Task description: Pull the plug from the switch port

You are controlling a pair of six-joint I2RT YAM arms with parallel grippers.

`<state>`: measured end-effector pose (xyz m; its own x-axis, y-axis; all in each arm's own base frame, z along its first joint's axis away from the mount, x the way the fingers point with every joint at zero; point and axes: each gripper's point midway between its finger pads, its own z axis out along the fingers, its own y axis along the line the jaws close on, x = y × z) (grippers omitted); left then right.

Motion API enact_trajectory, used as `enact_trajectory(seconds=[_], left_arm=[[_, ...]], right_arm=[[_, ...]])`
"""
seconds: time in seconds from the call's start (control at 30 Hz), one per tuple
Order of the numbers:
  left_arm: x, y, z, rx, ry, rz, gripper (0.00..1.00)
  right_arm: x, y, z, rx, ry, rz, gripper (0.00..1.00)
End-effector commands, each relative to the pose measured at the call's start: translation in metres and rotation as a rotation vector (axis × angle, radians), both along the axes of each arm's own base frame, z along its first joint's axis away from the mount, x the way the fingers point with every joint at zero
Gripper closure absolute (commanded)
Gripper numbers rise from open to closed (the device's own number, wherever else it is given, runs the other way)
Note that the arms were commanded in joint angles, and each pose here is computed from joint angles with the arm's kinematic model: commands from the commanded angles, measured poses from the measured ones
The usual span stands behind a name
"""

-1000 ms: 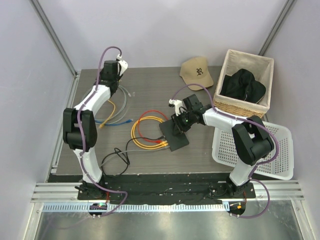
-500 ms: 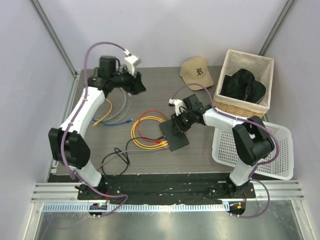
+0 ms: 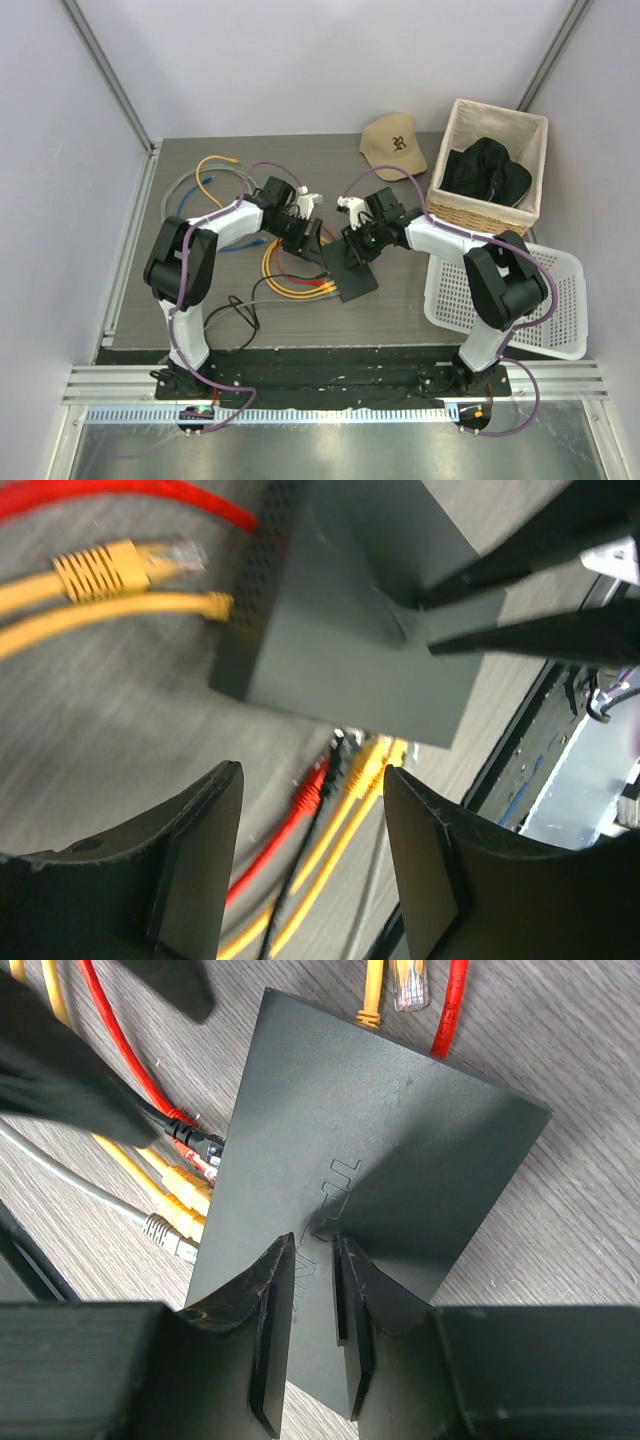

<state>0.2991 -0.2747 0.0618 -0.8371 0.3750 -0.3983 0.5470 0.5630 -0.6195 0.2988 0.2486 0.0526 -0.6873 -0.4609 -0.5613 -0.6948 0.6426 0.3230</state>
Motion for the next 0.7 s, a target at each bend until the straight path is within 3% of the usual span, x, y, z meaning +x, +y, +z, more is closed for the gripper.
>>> enact_trajectory(seconds=[0.0,0.67], left_arm=[[0.013,-0.015,0.006,-0.056,-0.003,-0.006,0.37],[-0.011,-0.014,-0.013,-0.071,0.111,-0.106,0.44]], right_arm=[[-0.006,-0.029,-0.030,-0.143,0.015,-0.033,0.69],[-0.011,-0.033,-0.036,-0.159,0.021,-0.026,0.69]])
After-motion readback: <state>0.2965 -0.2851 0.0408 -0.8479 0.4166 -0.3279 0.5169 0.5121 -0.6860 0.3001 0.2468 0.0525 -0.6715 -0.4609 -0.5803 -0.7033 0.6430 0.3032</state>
